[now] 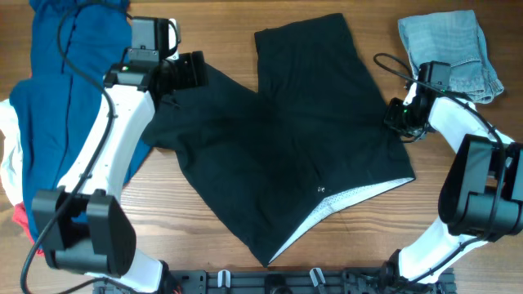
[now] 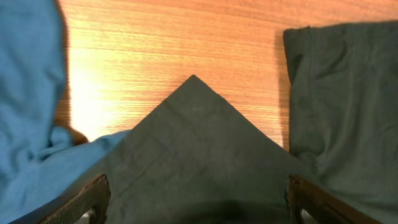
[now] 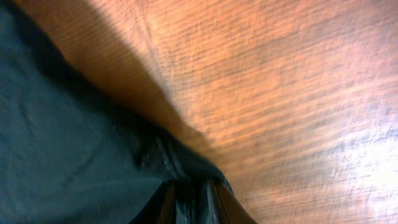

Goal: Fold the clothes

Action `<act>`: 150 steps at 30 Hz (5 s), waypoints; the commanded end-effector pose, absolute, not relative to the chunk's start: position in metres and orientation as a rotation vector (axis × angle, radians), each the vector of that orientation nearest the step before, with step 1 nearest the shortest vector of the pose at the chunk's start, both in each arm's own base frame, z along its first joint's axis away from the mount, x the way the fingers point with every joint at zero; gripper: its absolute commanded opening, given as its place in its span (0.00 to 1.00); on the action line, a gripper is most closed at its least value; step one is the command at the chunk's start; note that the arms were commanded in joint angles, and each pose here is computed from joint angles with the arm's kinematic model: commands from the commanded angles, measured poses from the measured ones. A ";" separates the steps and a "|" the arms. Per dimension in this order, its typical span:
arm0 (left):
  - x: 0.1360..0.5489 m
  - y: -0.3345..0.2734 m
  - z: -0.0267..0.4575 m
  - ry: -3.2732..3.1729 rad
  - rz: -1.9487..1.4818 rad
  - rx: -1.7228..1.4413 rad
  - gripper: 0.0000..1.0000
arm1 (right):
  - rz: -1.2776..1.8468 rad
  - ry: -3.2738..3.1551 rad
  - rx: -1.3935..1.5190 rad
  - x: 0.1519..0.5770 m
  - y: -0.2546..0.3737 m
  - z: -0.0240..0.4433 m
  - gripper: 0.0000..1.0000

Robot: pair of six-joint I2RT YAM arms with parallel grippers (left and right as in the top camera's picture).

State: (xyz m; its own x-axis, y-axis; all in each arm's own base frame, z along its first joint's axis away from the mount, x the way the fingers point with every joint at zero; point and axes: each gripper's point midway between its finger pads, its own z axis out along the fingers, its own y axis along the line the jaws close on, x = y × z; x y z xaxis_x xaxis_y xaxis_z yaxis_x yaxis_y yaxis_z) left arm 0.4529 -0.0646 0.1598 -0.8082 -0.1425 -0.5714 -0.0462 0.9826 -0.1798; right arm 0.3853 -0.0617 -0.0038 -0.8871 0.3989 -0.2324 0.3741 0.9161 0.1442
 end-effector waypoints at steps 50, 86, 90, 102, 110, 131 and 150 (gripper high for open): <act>0.423 -0.101 0.105 2.700 -0.223 0.387 0.88 | 0.455 2.623 0.148 0.408 0.020 0.212 1.00; 0.388 -0.053 0.106 2.880 -0.247 -0.089 1.00 | 0.402 3.117 0.562 0.221 0.111 -0.012 0.04; 0.389 -0.053 0.098 2.900 -0.244 -0.091 1.00 | 0.294 3.203 0.658 0.205 0.102 -0.031 0.08; 0.390 -0.052 0.096 2.901 -0.233 -0.092 1.00 | 0.183 3.089 1.237 0.203 0.017 -0.034 0.18; 0.389 -0.052 0.096 2.904 -0.233 -0.092 1.00 | 0.190 2.898 1.498 0.209 -0.054 -0.027 0.10; 0.411 -0.172 0.053 2.739 -0.384 0.604 0.43 | 0.498 2.571 0.584 0.276 -0.006 0.151 0.15; 0.525 -0.227 0.040 2.243 -0.362 0.595 0.08 | 0.451 2.565 0.589 0.278 -0.012 0.150 0.13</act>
State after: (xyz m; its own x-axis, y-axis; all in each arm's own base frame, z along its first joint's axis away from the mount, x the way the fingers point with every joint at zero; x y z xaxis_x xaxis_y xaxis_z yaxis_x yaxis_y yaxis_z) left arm 0.5105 -0.2228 0.0609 -0.6188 0.3039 -0.7244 0.5225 0.8478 -0.0906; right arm 0.2760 -0.0086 0.1483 -0.7999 0.4914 -0.3446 0.3288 0.8391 0.4333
